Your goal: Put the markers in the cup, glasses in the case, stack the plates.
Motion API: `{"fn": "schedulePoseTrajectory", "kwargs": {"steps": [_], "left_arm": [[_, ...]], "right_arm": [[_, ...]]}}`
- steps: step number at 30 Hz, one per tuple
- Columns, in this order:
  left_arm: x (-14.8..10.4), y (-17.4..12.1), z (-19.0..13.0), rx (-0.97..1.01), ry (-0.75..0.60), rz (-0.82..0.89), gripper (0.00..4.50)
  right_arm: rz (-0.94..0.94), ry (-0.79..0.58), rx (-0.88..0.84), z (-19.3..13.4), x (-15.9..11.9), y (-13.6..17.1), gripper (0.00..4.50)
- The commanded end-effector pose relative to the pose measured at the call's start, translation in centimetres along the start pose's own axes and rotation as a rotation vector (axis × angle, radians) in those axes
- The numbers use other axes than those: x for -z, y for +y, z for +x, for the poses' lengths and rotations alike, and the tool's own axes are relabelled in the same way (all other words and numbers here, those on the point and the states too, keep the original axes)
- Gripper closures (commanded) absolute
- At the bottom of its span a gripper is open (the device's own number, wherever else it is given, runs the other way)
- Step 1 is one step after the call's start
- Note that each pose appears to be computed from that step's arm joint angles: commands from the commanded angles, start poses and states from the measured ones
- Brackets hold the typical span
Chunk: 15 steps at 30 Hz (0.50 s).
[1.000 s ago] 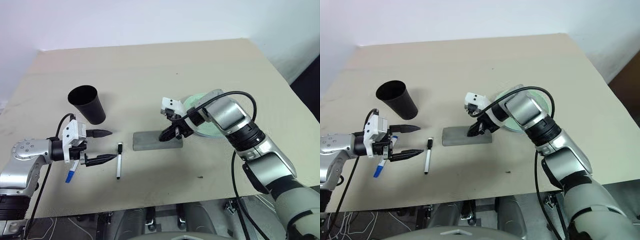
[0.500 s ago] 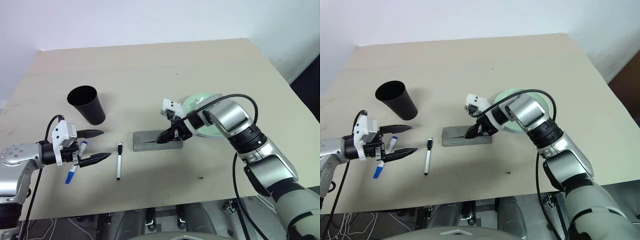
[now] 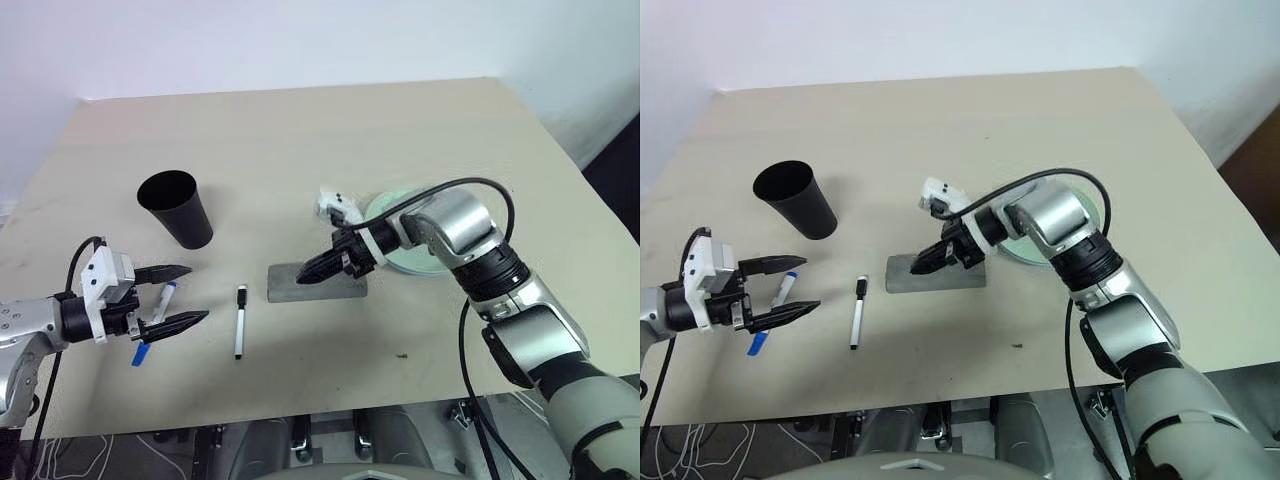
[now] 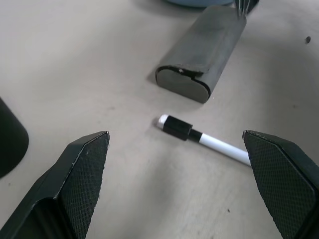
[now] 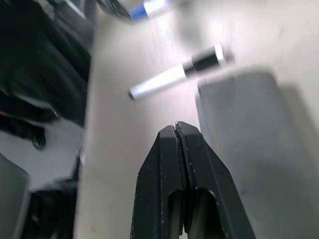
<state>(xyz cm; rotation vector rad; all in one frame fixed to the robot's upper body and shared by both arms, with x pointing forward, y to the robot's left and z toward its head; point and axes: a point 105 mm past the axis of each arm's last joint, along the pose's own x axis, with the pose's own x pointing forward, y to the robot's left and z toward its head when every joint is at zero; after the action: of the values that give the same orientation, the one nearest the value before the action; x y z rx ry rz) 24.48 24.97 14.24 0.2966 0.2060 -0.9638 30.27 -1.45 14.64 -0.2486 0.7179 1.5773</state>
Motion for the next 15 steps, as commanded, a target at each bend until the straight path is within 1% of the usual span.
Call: {"fn": "schedulePoseTrajectory", "kwargs": {"steps": [1,5,8,11,13,15], "left_arm": [[-1.5,0.2,-0.8,-0.033,-0.020,0.047,0.00],[-1.5,0.2,-1.2,-0.063,-0.025,0.036,0.00],[-1.5,0.0,-1.5,-0.072,-0.023,0.027,0.00],[-1.5,0.1,-1.9,-0.084,-0.021,0.018,0.00],[-1.5,0.2,-2.0,-0.090,-0.019,0.017,0.00],[-1.5,0.3,-2.1,-0.099,-0.023,0.010,0.00]], "right_arm": [[-0.071,0.054,0.032,0.2,0.9,-0.3,4.46],[-0.059,0.024,0.026,0.4,0.4,-0.5,4.46],[-0.050,-0.059,-0.073,-0.4,-1.2,1.1,4.46],[-0.073,-0.098,-0.153,-1.1,-1.9,2.8,4.46],[-0.076,-0.113,-0.169,-1.3,-2.2,3.1,4.46],[-0.065,-0.134,-0.158,-1.3,-2.7,2.7,4.46]]}}
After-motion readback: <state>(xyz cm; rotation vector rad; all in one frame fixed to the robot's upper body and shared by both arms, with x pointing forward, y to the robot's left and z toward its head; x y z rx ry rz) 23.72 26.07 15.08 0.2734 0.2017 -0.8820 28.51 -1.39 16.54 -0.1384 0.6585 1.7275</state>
